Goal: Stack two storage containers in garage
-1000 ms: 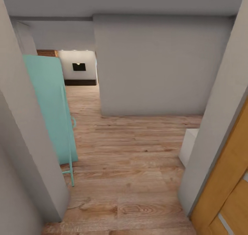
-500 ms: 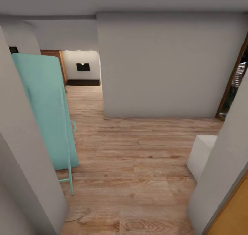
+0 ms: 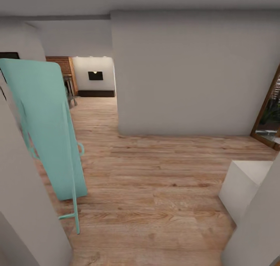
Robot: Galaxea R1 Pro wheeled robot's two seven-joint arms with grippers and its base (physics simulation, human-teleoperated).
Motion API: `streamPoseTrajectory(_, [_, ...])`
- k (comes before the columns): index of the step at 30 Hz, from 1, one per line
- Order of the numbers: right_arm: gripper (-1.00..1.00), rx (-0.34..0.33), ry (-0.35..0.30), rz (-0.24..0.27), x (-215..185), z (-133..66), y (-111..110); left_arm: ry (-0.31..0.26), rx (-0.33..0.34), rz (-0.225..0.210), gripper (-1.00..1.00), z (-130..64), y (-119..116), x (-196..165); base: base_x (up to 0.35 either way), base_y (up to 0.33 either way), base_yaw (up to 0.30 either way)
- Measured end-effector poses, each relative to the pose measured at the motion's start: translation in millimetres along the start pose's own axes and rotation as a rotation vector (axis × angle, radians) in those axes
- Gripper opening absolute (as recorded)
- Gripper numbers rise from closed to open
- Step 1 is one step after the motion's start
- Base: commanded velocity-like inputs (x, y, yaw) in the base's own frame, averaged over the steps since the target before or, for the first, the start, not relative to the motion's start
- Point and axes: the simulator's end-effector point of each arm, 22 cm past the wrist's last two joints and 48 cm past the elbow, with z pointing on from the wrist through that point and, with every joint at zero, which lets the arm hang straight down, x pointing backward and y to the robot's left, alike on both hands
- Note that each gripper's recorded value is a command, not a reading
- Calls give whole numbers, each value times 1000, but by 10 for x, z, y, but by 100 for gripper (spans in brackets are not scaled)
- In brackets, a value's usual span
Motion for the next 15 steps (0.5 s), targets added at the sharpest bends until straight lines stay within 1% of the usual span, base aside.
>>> streamPoseTrajectory(15, [100,2,-1,-3,-1,0,-5,2,0,0,100,0,1,7,323,0,0])
